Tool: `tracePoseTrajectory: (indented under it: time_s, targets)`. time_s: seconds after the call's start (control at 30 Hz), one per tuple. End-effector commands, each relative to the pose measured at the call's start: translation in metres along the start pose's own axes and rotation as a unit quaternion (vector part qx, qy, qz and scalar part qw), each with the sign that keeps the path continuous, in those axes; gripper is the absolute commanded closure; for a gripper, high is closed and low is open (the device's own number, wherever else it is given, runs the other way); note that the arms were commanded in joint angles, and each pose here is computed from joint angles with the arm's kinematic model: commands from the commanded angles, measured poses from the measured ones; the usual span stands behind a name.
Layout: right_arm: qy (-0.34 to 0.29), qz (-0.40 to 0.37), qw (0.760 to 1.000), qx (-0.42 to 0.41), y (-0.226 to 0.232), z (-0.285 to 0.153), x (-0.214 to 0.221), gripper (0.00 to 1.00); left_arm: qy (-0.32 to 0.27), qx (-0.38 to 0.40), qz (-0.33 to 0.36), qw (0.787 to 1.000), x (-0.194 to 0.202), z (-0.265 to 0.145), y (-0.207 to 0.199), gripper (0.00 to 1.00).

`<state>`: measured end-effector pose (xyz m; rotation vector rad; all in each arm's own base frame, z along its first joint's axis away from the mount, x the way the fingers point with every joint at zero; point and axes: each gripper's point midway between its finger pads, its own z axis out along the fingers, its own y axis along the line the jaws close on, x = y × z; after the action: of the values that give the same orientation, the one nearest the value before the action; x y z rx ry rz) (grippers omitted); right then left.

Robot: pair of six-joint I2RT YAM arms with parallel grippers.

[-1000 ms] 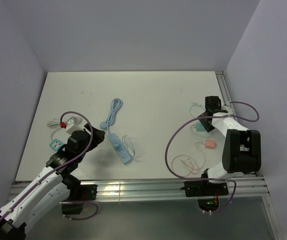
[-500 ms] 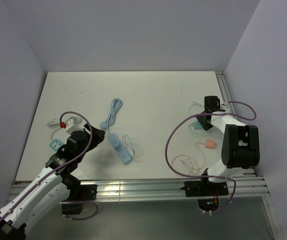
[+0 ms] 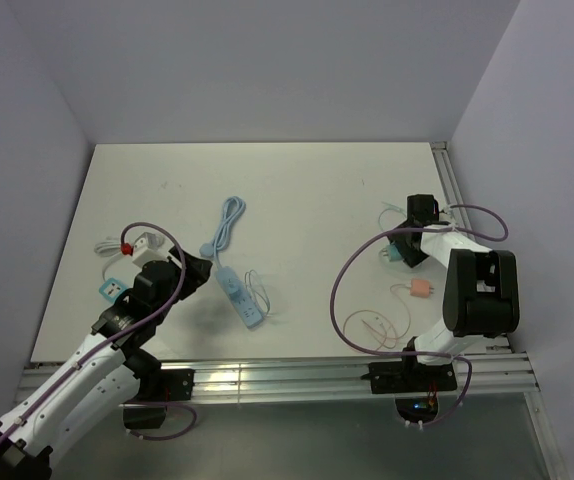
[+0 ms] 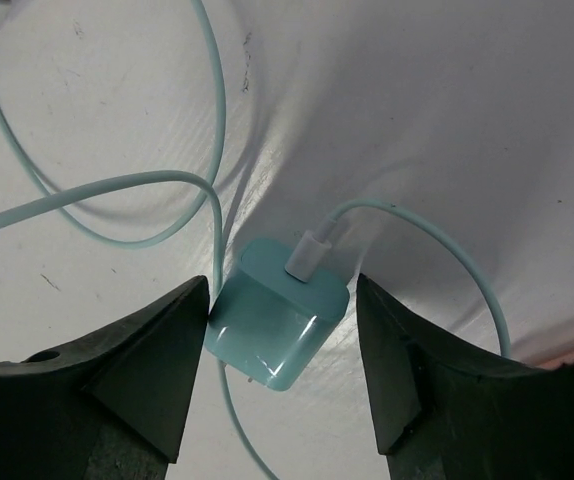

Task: Insert the plug

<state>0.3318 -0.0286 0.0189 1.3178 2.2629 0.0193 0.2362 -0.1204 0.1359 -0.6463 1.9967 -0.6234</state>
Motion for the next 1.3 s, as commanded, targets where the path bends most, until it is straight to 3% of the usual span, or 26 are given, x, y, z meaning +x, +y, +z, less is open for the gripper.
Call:
tracePoseTrajectory:
  time_s: [0.0,0.13,0.17,0.27,0.37,0.43,0.53,0.6,0.63,0.73,0.83,0.93,1.1,1.27]
  targets:
    - [0.001,-0.002,1.000,-0.009,0.003,-0.005,0.002,0.33,0.000,0.018,-0.001,1.000,0.000,0.001,-0.009,0.31]
    - [0.006,-0.002,1.000,-0.017,0.008,-0.002,0.005,0.48,0.003,0.019,0.000,1.000,0.000,0.001,-0.009,0.31]
    - [0.005,-0.003,1.000,-0.024,0.012,-0.002,0.005,0.56,0.002,0.018,-0.001,1.000,-0.001,0.001,-0.009,0.32]
    - [0.001,-0.022,0.998,-0.060,0.026,-0.009,0.004,0.71,0.002,0.020,0.001,1.000,-0.002,-0.001,-0.010,0.31]
    - [-0.029,-0.063,0.990,-0.124,0.051,-0.030,-0.002,0.71,0.004,0.033,0.003,0.999,-0.002,-0.003,-0.015,0.32]
    - [-0.062,-0.102,0.978,-0.171,0.073,-0.058,-0.003,0.73,0.006,0.044,0.003,0.999,-0.001,-0.004,-0.018,0.32]
    - [-0.130,-0.149,0.953,-0.231,0.101,-0.101,-0.017,0.91,0.020,0.074,0.004,0.997,0.004,-0.006,-0.029,0.34]
    - [-0.176,-0.191,0.928,-0.268,0.120,-0.133,-0.017,0.92,0.035,0.113,0.006,0.993,0.008,-0.008,-0.044,0.34]
    - [-0.190,-0.202,0.919,-0.280,0.128,-0.145,-0.016,0.98,0.039,0.123,0.007,0.992,0.011,-0.008,-0.047,0.34]
    - [-0.200,-0.236,0.894,-0.324,0.145,-0.175,-0.003,1.00,0.058,0.190,0.007,0.980,0.016,-0.017,-0.071,0.37]
    - [-0.173,-0.250,0.874,-0.379,0.155,-0.198,0.020,0.99,0.071,0.279,0.011,0.957,0.020,-0.033,-0.100,0.39]
    - [-0.099,-0.236,0.852,-0.457,0.159,-0.225,0.055,0.95,0.073,0.336,0.002,0.939,0.021,-0.045,-0.115,0.39]
    - [0.027,-0.163,0.813,-0.558,0.158,-0.270,0.103,0.92,0.076,0.366,0.006,0.928,0.024,-0.047,-0.122,0.44]
    - [0.088,-0.154,0.800,-0.573,0.159,-0.295,0.141,0.92,0.081,0.405,0.000,0.911,0.027,-0.053,-0.133,0.50]
